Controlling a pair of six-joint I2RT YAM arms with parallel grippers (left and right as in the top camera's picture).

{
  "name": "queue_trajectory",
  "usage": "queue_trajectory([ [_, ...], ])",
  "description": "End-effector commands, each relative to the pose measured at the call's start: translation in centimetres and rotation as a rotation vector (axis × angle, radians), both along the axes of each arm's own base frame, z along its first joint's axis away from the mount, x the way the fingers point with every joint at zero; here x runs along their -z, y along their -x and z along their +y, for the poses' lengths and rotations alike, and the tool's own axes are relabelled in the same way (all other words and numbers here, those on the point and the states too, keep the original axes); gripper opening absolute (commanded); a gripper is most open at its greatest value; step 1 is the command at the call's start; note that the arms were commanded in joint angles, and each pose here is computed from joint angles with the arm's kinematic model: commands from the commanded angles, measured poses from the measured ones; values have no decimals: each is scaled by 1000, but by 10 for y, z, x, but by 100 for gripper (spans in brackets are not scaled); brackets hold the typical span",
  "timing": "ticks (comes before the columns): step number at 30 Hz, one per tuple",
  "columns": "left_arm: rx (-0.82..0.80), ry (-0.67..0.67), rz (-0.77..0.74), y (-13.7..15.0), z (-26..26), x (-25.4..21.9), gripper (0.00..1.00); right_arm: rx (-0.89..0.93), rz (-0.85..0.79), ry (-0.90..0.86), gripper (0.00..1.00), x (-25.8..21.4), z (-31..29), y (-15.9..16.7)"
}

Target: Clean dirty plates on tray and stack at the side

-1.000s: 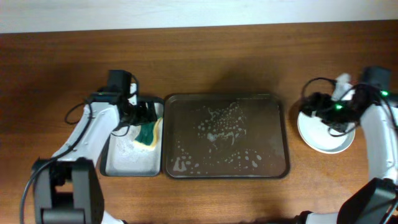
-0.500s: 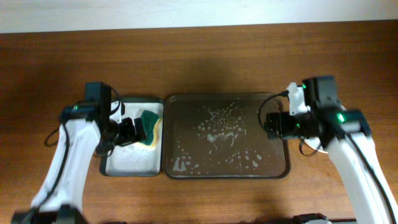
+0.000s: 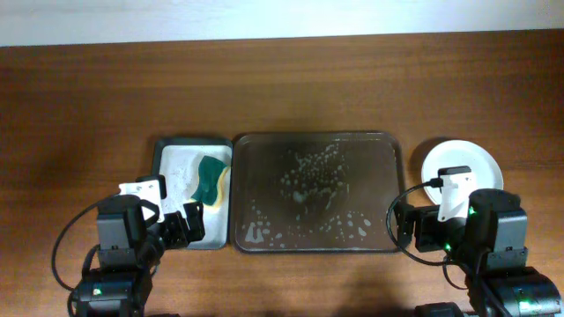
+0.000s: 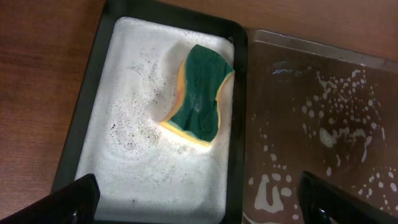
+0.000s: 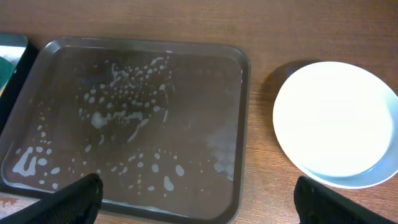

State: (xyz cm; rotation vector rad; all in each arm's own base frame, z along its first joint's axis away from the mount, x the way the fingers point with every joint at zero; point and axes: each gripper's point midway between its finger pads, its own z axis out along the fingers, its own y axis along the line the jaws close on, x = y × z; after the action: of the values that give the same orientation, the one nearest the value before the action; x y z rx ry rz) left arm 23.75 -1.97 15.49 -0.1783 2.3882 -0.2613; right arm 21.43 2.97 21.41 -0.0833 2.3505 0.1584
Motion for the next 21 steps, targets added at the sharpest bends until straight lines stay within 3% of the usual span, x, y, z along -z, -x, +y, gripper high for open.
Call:
queue_trajectory([
  [1, 17, -5, 6, 1, -1, 3, 99, 12, 24, 2, 99, 7, -1, -1],
  [6, 17, -5, 6, 1, -1, 3, 99, 31, -86, 64, 99, -13, -12, 14],
  [12, 17, -5, 6, 1, -1, 3, 99, -2, -492, 17, 99, -50, -7, 51],
  [21, 17, -5, 6, 1, -1, 3, 100, -5, -837, -28, 99, -29, 3, -9],
])
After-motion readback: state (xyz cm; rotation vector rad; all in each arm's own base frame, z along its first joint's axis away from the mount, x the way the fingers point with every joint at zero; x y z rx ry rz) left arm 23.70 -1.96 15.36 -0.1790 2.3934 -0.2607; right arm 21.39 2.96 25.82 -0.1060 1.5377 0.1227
